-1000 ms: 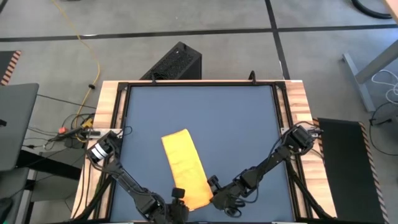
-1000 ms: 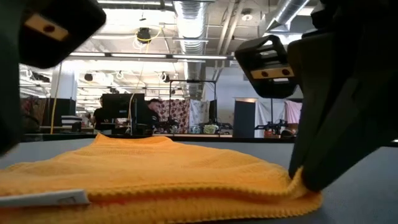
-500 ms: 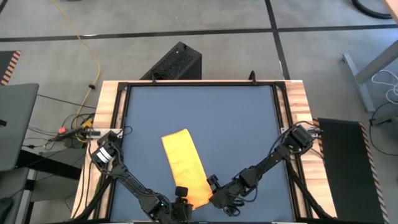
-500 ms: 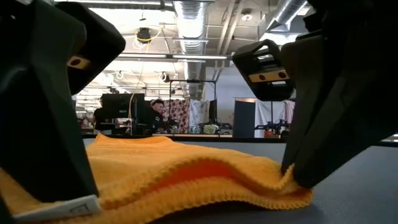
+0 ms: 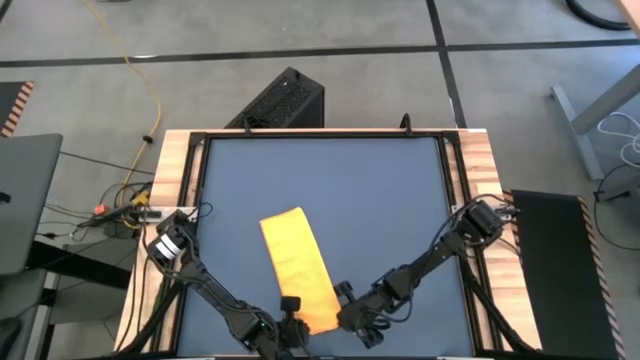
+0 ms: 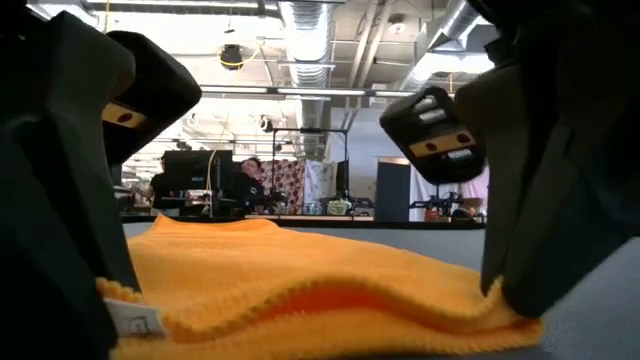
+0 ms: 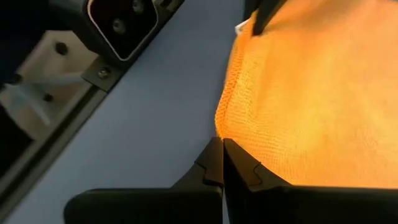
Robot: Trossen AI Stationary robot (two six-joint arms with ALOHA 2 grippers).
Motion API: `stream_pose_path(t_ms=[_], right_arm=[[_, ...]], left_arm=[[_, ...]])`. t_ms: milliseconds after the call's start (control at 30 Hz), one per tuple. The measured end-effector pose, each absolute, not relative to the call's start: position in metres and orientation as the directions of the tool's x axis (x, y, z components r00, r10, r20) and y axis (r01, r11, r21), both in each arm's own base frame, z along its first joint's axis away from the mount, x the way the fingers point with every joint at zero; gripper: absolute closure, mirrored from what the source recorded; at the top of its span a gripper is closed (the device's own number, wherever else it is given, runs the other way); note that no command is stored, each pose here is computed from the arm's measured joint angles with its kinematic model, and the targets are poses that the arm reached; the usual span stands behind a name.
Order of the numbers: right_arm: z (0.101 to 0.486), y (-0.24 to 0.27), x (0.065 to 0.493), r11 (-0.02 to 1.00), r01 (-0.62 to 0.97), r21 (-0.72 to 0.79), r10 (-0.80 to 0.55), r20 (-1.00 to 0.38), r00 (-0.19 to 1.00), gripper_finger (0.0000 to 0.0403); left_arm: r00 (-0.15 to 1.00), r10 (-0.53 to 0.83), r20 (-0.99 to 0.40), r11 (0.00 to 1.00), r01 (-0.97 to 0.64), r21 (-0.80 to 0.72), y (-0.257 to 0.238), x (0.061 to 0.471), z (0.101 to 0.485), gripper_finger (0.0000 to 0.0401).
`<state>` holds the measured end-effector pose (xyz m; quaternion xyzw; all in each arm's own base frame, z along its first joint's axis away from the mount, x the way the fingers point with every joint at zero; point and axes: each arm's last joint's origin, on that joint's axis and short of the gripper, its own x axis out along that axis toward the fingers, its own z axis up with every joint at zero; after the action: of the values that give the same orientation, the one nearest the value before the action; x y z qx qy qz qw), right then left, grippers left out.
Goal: Roll towel into tight, uniform cylinder
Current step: Roll the orange microfiber towel
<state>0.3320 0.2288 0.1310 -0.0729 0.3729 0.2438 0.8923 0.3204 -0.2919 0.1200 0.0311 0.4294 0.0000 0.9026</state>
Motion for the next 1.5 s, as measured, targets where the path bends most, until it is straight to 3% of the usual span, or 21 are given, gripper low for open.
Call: stream_pose_path(t_ms=[267,433,567,933,1233,1500], right_arm=[[0.133,0.222,0.338,0.865,-0.464,0.192,0.456,-0.686,0.566,0.0387],[0.133,0.213,0.344,0.856,-0.440,0.270,0.493,-0.679,0.544,0.0387],[0.135,0.212,0.345,0.859,-0.417,0.298,0.499,-0.669,0.551,0.0387],[0.130,0.205,0.344,0.900,-0.213,0.380,0.427,-0.672,0.605,0.0387],[0.117,0.199,0.332,0.808,-0.187,0.559,0.506,-0.496,0.705,0.0387],[0.108,0.198,0.322,0.815,-0.185,0.550,0.508,-0.523,0.684,0.0370]], left_arm=[[0.636,0.023,-0.771,0.997,-0.069,-0.028,-0.289,0.309,0.120,0.0401],[0.750,-0.102,-0.654,0.975,-0.056,-0.217,-0.292,0.307,0.110,0.0401],[0.799,-0.140,-0.585,0.962,-0.032,-0.273,-0.287,0.298,0.114,0.0401],[0.801,-0.193,-0.567,0.884,-0.108,-0.454,-0.272,0.280,0.099,0.0401],[0.797,-0.306,-0.521,0.823,-0.054,-0.566,-0.271,0.289,0.105,0.0401],[0.790,-0.326,-0.519,0.783,-0.083,-0.617,-0.262,0.298,0.107,0.0401]])
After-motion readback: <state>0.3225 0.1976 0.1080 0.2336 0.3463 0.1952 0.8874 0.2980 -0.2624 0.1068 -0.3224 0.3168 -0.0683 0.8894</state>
